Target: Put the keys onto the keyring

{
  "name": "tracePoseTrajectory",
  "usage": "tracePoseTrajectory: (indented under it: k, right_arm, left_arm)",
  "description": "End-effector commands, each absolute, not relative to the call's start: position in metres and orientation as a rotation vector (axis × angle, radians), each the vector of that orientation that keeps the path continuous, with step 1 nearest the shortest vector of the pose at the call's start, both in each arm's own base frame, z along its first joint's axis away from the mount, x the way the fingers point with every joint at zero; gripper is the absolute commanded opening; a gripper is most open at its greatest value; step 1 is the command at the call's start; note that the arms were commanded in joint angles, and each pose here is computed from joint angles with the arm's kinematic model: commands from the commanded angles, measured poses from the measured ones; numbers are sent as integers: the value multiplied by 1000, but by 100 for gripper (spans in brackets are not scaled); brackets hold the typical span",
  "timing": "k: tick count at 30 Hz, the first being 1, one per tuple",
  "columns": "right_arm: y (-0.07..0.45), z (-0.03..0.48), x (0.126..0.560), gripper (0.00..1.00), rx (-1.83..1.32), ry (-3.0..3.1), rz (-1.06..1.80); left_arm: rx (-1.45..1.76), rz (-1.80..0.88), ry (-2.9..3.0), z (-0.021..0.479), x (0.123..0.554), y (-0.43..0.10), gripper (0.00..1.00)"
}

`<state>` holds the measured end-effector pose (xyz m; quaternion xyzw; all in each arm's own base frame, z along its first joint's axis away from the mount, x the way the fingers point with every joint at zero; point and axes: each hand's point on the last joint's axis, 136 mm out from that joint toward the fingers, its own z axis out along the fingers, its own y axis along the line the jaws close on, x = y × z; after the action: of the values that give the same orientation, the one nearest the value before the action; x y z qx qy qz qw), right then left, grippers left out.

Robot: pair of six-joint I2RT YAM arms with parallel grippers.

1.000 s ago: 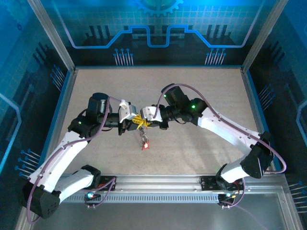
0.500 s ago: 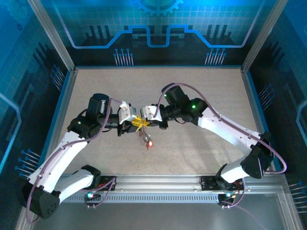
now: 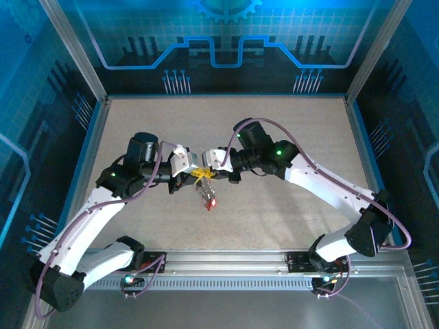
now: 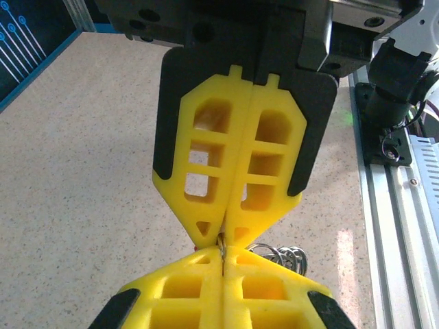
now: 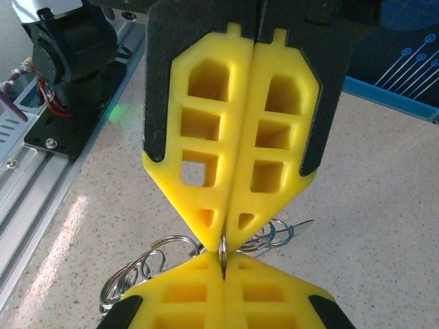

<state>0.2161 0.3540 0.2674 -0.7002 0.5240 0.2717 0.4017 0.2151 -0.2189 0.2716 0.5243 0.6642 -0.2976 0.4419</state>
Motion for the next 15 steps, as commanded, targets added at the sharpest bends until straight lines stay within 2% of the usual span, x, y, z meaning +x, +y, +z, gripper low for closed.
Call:
tracePoseTrajectory:
  k: [1, 3, 5, 15]
  right_arm:
    - [353, 288, 212, 16, -1716, 1251, 719]
    - [347, 289, 215, 22, -1697, 1264, 722]
    - [340, 291, 215, 25, -1684, 1268, 740]
    - [330, 298, 198, 24, -1698, 1198, 801]
  left_arm:
    - [1311, -730, 1607, 282, 212, -220, 0]
    - [1304, -727, 1563, 288, 209, -221, 0]
    - [1288, -733, 1517, 296, 206, -221, 0]
    - [1206, -830, 1383, 318, 202, -230, 0]
